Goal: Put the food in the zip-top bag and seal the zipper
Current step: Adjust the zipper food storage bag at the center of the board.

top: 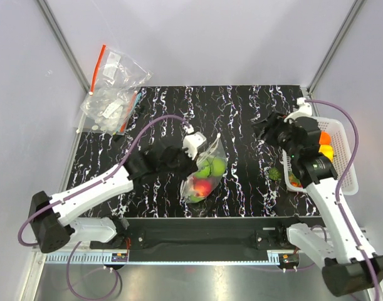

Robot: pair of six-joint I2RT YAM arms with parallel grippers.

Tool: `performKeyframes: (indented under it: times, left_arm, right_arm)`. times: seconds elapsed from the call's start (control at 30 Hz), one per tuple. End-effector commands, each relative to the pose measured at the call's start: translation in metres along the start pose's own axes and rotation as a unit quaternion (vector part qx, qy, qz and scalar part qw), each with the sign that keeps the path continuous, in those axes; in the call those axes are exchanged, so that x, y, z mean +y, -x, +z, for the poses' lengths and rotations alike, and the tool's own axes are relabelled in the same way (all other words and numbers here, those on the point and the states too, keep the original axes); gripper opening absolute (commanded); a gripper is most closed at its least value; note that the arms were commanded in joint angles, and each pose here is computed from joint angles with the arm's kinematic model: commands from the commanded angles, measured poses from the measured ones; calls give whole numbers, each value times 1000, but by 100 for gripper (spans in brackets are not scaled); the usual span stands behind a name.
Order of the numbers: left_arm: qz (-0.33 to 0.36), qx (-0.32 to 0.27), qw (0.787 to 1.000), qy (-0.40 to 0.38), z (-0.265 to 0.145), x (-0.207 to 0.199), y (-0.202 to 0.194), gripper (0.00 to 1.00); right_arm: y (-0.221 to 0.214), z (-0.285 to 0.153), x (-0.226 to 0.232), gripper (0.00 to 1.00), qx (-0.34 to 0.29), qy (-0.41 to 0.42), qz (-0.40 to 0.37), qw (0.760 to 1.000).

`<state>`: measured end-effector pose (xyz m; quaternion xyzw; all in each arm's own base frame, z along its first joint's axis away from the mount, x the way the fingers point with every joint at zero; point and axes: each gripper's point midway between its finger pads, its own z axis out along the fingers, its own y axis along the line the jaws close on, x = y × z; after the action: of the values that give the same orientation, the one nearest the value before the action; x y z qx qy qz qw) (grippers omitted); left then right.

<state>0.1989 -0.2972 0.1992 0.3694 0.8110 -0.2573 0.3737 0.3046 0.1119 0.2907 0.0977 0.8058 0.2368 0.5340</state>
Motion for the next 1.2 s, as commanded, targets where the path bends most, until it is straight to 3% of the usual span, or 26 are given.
performKeyframes:
  times: [0.0,0.03,0.07,0.1,0.13,0.4,0.73,1.07,1.17]
  left_arm:
    - [-6,-66,995,-75,-3,-22,16,0]
    - [-10,-59,995,-76,-1,-21,6,0]
    - [-13,-64,995,-70,-3,-17,6,0]
    - [-16,-60,996,-67,-3,-14,3,0]
    - [-17,-62,996,-63,-4,-12,2,0]
    - [-51,-73,995,-36,-8,2,-16,0]
    - [-51,-97,992,-59,-17,-5,-14,0]
    - [-55,-93,992,-66,-15,-7,-15,0]
    - [-56,-93,992,-64,-15,-7,-15,0]
  right_arm:
    - [-5,14,31,65,4,202,-41,979]
    - [-28,16,30,66,22,246,-39,968]
    - [-32,15,36,71,12,280,-43,959]
    - [-19,8,52,78,-39,334,-81,938]
    - [-37,9,50,80,-25,356,-84,930]
    - [-67,5,64,79,28,477,-153,865]
    - [-101,28,82,79,45,519,-212,827]
    - [-106,54,85,79,55,513,-220,828]
    - [-112,54,92,75,64,528,-221,818]
